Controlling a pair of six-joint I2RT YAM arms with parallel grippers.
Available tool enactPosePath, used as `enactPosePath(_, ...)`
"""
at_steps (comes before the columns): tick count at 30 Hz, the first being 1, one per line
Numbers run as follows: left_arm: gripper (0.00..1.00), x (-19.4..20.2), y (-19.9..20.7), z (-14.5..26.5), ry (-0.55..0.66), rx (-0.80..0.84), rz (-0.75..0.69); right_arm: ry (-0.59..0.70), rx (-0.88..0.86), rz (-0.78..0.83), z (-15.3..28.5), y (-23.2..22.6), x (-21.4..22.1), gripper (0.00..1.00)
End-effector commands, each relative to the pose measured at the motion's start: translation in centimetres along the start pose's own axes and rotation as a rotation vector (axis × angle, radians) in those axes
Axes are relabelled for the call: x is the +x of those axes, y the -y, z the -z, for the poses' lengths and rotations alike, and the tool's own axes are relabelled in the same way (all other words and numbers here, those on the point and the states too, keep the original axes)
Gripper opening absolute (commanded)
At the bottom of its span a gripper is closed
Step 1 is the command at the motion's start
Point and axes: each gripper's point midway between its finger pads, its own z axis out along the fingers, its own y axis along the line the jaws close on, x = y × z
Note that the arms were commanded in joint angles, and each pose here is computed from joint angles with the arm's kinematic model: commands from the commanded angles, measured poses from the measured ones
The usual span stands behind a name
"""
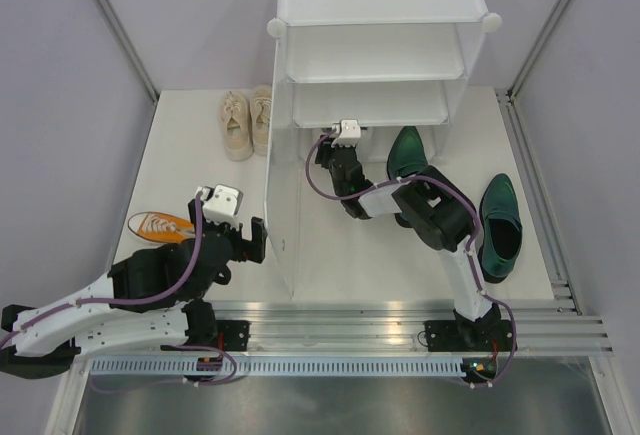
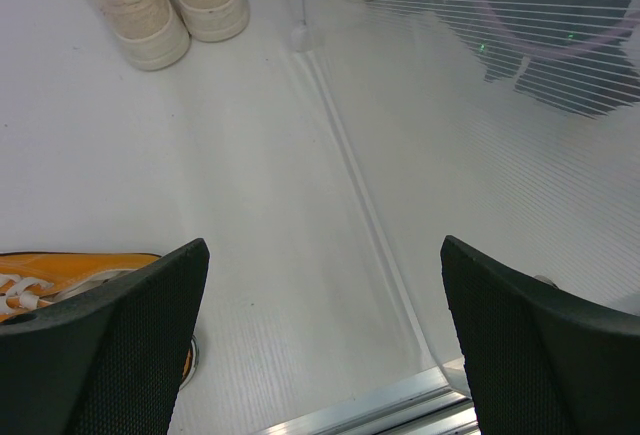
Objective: Place and organize the shoes in the shoe cabinet
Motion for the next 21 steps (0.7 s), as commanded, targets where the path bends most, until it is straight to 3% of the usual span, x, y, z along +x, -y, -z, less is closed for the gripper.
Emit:
enactPosePath(1, 1.00, -0.4, 0.3, -0.1, 0.014, 0.013, -0.012, 0.101, -0.137, -0.055, 0.8, -3.3, -4.2, 0.01)
enactPosePath(21, 1.00, -0.4, 0.6, -0.2, 0.009, 0.022, -0.017, 0.182, -0.312, -0.076, 1.9, -6.5, -7.7, 0.01)
